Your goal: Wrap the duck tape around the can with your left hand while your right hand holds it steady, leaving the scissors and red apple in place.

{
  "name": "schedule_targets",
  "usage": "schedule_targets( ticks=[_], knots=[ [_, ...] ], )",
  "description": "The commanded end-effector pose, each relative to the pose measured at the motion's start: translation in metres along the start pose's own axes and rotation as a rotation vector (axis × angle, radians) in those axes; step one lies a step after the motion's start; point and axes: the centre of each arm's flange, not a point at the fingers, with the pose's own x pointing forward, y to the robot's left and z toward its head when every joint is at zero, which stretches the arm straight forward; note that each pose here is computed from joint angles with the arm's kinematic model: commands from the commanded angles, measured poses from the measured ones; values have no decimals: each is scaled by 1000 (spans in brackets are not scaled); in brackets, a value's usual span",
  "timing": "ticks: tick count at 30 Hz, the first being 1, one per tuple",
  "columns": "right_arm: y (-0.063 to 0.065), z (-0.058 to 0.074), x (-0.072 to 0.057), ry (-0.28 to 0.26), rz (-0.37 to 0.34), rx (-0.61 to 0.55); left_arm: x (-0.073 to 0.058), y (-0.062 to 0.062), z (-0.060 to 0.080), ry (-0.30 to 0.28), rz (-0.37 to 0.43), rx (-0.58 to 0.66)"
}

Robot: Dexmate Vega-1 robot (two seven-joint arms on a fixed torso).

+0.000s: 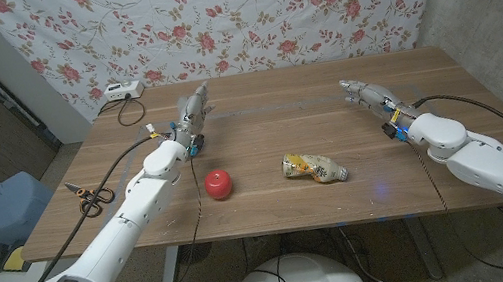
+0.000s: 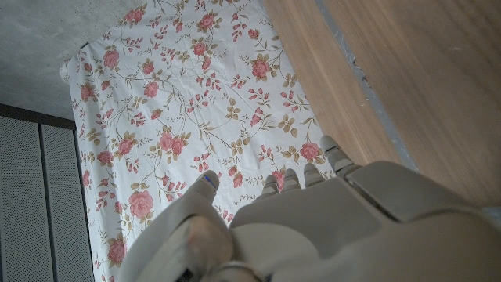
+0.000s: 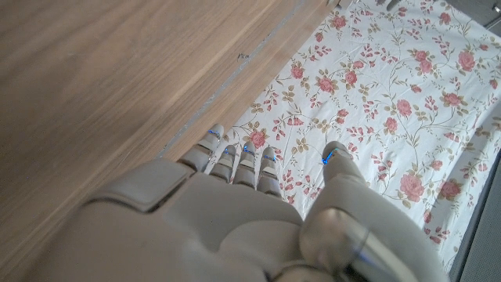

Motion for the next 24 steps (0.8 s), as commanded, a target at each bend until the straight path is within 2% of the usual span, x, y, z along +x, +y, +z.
schedule_targets(
  ticks=[1, 24],
  knots=[
    [8, 16, -17, 44, 75, -185, 3, -2, 5, -1, -15, 17],
    [21, 35, -40, 145, 236, -434, 20, -11, 14, -3, -47, 38]
  ],
)
